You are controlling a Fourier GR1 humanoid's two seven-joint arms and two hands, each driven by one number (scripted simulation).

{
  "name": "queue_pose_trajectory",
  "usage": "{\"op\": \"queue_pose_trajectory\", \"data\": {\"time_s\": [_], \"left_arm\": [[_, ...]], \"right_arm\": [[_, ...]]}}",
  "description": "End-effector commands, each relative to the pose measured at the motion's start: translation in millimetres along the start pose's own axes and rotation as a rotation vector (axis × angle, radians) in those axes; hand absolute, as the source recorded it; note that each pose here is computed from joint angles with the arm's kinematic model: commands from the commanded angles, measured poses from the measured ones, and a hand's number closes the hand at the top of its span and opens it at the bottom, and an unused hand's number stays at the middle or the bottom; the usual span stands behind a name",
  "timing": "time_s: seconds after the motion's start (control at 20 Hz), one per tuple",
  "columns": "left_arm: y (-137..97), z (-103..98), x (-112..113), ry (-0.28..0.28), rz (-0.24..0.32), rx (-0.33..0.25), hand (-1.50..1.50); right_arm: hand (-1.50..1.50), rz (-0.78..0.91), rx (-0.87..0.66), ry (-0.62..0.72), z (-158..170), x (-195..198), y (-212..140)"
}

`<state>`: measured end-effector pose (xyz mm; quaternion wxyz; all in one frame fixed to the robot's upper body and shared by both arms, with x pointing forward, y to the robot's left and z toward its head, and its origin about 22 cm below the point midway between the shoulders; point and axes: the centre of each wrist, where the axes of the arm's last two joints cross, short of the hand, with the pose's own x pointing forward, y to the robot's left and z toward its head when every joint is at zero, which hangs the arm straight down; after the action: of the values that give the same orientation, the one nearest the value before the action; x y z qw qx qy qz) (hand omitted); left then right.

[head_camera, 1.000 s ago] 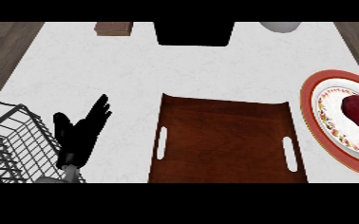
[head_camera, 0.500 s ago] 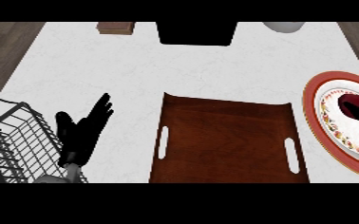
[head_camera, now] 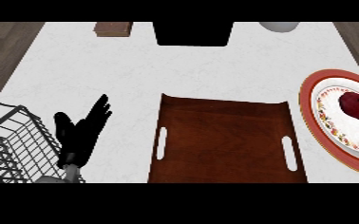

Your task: Pick the pear from the tray and place it in the plate

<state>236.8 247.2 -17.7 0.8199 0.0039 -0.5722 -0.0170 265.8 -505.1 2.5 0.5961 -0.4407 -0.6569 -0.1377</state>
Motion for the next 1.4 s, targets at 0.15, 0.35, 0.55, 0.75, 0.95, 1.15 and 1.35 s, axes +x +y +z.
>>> {"op": "queue_pose_trajectory", "data": {"time_s": [0.15, 0.35, 0.55, 0.75, 0.95, 1.15, 1.35], "left_arm": [[17.8, 3.6, -8.6, 0.021, 0.029, 0.013, 0.00], [-10.9, 0.1, -10.6, 0.033, 0.024, 0.014, 0.00], [-0.7, 6.4, -19.3, 0.028, 0.031, 0.041, 0.00], [-10.4, 4.0, -16.6, 0.037, 0.033, 0.022, 0.00], [1.0, -7.1, -9.6, 0.024, 0.037, 0.013, 0.00], [-14.1, 2.1, -4.2, 0.026, 0.027, 0.023, 0.00], [7.2, 15.6, -16.5, 0.034, 0.036, 0.028, 0.00]], "right_arm": [[-1.50, -0.171, 0.065, 0.030, -6.2, -11.4, -63.2], [-1.50, -0.202, 0.193, 0.031, 24.9, -42.7, -102.2], [-1.50, -0.219, 0.248, 0.016, 44.2, -57.3, -126.0], [-1.50, -0.110, 0.307, 0.017, 70.4, -71.4, -145.9], [-1.50, -0.075, 0.317, 0.009, 85.5, -77.9, -144.0], [-1.50, -0.039, 0.310, 0.024, 108.0, -87.4, -165.0], [-1.50, -0.047, 0.321, 0.014, 116.3, -84.8, -169.3]]}}
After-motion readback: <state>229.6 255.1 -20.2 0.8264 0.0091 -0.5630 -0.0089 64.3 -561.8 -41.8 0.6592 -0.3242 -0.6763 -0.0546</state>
